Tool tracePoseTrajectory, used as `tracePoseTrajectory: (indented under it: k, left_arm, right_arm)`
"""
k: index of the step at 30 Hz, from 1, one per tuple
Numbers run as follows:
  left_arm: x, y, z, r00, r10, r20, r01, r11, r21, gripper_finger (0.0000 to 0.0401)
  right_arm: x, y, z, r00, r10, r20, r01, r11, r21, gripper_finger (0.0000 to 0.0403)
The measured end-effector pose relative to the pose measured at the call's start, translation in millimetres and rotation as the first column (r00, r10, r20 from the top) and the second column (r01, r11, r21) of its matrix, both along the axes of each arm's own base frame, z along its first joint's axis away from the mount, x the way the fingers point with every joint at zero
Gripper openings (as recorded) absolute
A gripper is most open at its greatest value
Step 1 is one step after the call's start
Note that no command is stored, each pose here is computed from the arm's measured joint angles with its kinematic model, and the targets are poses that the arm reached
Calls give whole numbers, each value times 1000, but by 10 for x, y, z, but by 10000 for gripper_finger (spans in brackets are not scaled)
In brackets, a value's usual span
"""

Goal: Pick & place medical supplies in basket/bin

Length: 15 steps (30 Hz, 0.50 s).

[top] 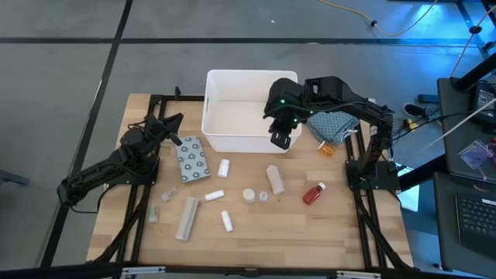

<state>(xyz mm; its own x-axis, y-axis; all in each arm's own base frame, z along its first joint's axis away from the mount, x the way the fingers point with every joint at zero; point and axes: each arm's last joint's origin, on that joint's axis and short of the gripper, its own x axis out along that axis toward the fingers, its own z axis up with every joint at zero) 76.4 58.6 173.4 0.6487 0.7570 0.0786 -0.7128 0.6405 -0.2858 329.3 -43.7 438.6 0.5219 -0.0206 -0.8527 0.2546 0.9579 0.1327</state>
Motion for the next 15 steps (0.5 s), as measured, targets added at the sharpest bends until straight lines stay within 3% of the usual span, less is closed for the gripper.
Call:
tracePoseTrajectory:
  k: [9,15]
  left_arm:
    - [0,0,0,1000,0,0,0,1000,0,49]
    - [0,0,1,1000,0,0,0,1000,0,55]
  right_arm:
    - [0,2,0,1000,-5,0,5,1000,8,123]
    - [-39,112,-31,997,-48,-62,53,995,86,146]
